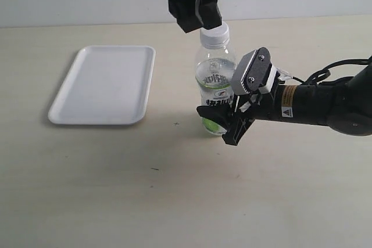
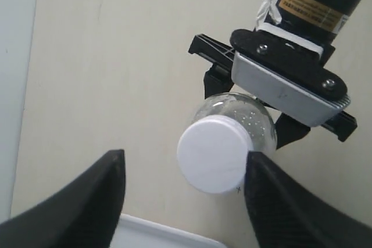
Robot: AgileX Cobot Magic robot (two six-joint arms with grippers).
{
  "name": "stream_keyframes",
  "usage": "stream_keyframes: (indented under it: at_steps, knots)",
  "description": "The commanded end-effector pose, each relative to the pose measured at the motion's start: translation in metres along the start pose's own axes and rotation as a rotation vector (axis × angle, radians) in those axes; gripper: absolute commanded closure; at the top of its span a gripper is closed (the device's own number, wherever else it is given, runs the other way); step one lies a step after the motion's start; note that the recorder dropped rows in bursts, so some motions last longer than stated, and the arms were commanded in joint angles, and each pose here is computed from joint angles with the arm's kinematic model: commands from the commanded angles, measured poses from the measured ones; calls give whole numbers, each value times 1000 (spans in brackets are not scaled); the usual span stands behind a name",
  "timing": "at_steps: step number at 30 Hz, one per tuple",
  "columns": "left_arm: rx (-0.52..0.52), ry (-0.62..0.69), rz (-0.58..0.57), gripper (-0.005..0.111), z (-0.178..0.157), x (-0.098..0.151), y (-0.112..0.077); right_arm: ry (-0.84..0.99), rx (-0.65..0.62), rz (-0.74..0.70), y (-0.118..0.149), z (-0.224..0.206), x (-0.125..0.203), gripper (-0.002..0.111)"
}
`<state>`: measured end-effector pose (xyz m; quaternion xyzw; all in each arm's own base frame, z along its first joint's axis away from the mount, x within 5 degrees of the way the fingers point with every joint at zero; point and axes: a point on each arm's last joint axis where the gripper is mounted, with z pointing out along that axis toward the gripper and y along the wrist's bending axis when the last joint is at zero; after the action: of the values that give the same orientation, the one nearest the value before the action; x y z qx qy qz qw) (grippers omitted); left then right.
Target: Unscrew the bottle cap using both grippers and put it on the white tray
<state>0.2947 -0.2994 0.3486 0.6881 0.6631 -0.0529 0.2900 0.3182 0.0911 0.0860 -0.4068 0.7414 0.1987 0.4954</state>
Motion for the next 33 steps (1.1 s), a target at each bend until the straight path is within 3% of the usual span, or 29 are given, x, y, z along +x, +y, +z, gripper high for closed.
stream_keyframes:
  at_steps: [1,12,18,23,33]
  knots:
    - [-25,-13,-10,37,-2,-3,2,104,-2,-27,1,1,11,108]
    - [34,74,5,37,23,6,0,102,-1,-26,1,1,11,108]
    - [70,93,-135,37,24,8,-3,111,2,-27,0,1,11,108]
    - [76,181,-85,37,21,15,-4,239,15,-93,-8,-1,13,108]
    - [26,138,0,37,22,12,1,250,-7,-143,-7,-6,5,108]
